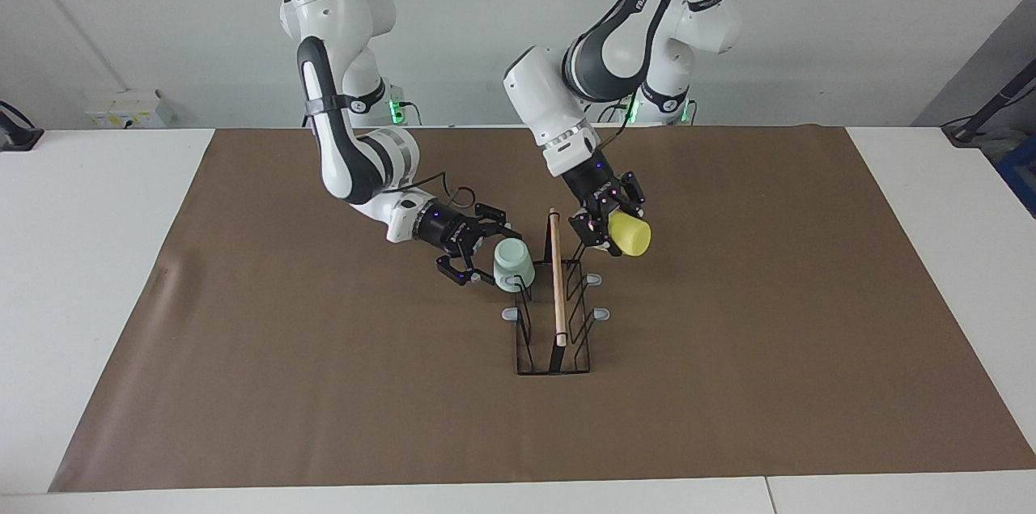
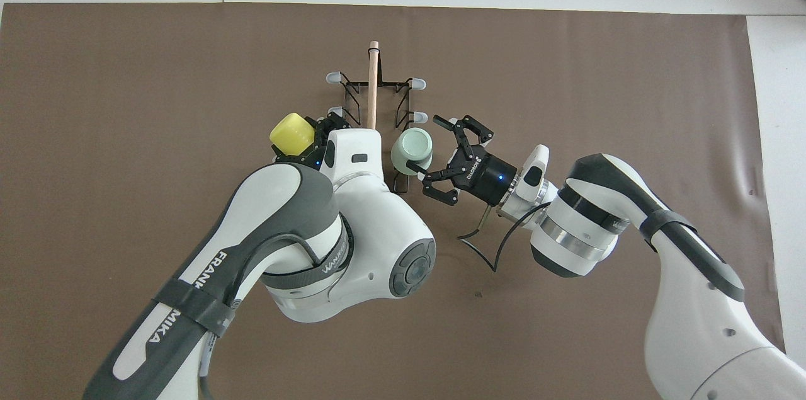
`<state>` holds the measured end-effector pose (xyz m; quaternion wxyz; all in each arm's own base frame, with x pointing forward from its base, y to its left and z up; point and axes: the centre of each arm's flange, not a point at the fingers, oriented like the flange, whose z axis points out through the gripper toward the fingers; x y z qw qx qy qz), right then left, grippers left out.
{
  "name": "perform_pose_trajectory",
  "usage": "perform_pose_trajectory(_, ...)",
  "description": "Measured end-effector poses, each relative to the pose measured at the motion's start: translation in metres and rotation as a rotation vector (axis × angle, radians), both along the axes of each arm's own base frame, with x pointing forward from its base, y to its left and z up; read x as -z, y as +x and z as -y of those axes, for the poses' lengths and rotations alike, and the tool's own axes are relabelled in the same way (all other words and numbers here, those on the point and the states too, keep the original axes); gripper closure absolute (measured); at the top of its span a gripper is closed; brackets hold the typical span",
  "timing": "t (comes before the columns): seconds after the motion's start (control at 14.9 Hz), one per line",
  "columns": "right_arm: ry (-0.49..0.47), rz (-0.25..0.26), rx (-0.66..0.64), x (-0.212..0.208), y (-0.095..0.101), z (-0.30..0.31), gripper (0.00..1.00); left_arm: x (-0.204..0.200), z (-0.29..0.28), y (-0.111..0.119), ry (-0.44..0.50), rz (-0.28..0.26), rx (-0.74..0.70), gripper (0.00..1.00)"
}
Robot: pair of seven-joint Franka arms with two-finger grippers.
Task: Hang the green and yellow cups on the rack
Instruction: 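Hang the green cup on a rack peg and open the right gripper, then hang the yellow cup on a rack peg while the right gripper withdraws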
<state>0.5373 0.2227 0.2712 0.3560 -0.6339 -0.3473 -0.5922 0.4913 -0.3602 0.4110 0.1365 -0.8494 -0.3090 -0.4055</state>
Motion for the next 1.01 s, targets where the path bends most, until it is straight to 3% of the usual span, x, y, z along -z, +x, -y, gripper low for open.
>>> perform_pose_trajectory(0.27, -0.129, 0.031, -0.04, -0.005, 0.017, 0.063, 0.0, -0.005, -0.005, 0.007, 0.013, 0.027, -0.004, 0.31)
perform_pose_trajectory(0.74, -0.427, 0.114, -0.163, -0.032, 0.048, 0.194, 0.0, 0.009, 0.006, -0.001, 0.046, 0.013, 0.0, 0.31)
perform_pose_trajectory(1.01, -0.583, 0.077, -0.291, -0.074, 0.07, 0.237, 0.0, 0.012, 0.012, -0.005, 0.059, 0.015, -0.008, 0.31)
